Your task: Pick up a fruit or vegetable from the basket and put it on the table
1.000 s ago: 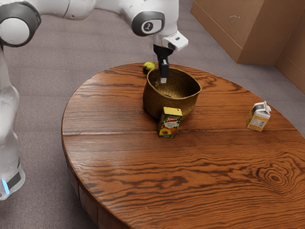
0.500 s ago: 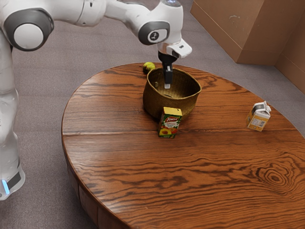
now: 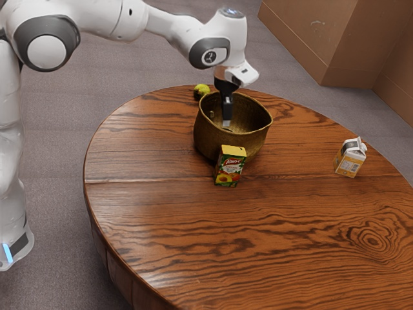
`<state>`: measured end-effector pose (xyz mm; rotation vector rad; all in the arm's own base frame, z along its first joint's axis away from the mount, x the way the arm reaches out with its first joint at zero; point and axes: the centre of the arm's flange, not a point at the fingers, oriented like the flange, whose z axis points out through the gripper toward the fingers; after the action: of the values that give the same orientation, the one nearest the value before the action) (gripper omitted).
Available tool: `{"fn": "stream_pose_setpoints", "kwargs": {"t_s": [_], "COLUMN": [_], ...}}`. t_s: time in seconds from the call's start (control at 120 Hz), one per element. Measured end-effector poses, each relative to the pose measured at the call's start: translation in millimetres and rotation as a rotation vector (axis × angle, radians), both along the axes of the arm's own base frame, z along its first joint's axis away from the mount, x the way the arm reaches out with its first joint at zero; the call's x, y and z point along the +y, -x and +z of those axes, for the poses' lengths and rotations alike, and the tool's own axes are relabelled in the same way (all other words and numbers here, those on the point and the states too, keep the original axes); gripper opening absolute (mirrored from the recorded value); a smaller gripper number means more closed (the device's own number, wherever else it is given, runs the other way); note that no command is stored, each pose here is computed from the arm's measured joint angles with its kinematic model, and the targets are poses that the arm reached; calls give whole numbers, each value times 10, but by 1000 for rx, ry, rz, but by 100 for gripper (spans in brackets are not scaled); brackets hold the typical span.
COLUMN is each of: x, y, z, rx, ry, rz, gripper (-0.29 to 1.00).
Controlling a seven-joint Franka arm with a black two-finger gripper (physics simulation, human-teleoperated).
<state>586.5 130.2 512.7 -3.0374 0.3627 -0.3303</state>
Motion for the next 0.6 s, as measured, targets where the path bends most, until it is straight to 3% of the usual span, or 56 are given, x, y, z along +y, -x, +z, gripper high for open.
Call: {"fn": "stream_pose_setpoints", "kwargs": {"t_s": [0.6], "x": [-33], "y": [-14], "z": [-38], "rx": [10], "ry": [-36], "rz": [-163], "gripper": [70]}}
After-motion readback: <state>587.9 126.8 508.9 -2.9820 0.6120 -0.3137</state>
